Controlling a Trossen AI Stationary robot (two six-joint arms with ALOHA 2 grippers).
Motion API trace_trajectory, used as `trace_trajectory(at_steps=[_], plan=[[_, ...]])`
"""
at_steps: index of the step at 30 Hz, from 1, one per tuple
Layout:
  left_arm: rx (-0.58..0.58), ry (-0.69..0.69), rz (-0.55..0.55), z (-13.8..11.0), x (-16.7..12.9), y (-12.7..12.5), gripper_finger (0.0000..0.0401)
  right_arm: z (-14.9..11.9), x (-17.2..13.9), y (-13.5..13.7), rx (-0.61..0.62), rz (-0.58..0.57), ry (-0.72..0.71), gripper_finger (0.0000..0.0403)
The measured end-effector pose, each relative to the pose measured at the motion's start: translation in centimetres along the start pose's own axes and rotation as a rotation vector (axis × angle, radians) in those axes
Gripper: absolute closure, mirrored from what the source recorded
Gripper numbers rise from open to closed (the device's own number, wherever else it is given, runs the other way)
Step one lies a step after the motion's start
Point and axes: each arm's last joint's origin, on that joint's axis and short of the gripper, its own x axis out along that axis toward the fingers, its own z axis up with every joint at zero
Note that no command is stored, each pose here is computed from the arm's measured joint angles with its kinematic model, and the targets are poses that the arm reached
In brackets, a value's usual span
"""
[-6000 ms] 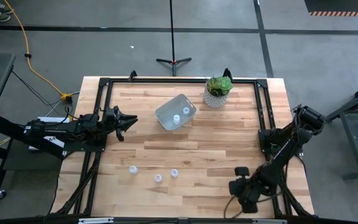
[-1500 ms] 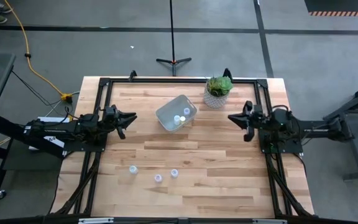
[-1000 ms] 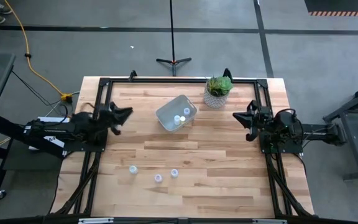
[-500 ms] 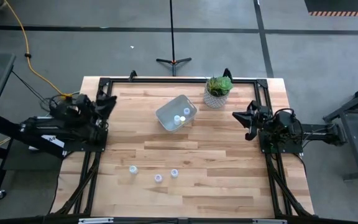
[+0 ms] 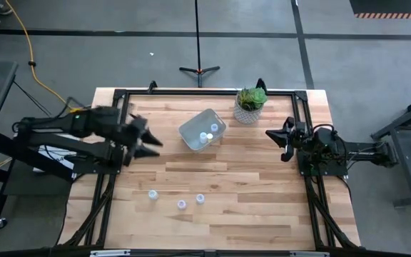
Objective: Pick and place pill bottles into a basket
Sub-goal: Put the transparent medicine bottle into the white bin
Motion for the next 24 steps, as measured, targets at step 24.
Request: trace_trajectory(at_steps=[24], plan=[[0.359,0.815,0.116,-6.4,10.2,-5.4,0.0208,-1.1,-0.1,-0.4,-0.022,-0.041,0.116,0.0397]])
